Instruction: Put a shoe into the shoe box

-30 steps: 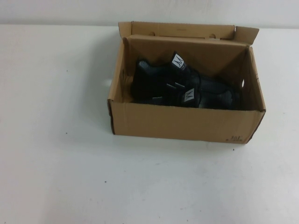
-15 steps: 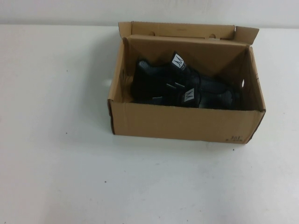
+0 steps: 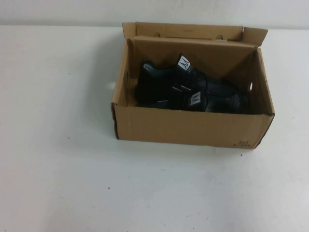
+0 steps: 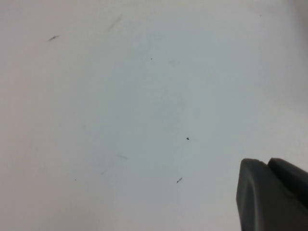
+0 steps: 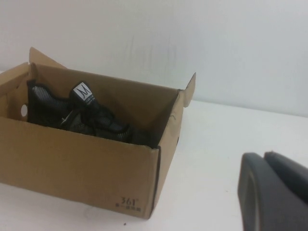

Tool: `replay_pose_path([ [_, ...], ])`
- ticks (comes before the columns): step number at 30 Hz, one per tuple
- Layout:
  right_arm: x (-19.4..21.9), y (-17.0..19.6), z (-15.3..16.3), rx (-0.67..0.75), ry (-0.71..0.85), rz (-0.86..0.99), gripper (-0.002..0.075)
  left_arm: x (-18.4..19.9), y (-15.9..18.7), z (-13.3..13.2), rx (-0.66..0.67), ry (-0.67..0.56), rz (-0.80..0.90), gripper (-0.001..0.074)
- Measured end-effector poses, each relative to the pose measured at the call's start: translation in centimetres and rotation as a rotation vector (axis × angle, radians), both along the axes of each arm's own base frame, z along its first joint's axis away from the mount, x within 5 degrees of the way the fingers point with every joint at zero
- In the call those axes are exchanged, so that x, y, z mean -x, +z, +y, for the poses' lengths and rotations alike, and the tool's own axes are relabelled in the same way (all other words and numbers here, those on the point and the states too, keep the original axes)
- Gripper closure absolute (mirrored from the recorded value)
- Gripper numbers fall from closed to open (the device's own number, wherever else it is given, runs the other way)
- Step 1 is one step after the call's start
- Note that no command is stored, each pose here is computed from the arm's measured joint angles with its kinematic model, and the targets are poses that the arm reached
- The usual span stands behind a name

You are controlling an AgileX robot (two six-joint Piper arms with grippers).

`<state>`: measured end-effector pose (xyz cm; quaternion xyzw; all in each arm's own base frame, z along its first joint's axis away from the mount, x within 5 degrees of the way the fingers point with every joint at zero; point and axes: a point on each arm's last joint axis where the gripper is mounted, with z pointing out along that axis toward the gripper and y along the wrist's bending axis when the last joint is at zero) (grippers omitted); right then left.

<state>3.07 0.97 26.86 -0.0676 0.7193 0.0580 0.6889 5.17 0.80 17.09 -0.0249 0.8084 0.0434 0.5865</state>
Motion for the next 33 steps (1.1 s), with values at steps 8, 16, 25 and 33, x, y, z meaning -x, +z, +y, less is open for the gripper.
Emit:
replay_pose_path([
  [8,-0.8,-2.2,0.1,0.004,-0.004,0.052,0.0742,0.0,0.0,0.0,0.0,0.0,0.0,0.0736],
  [16,-2.2,-8.7,0.3,-0.075,-0.002,0.194,0.0742,0.0,0.0,0.0,0.0,0.0,0.0,0.0736],
  [25,-2.0,-9.6,0.5,-0.093,0.014,0.261,0.0742,0.0,0.0,0.0,-0.002,0.001,0.002,0.0736],
  [33,-2.0,-9.6,0.5,-0.095,0.015,0.265,0.0742,0.0,0.0,0.0,-0.007,0.001,0.002,0.0736],
])
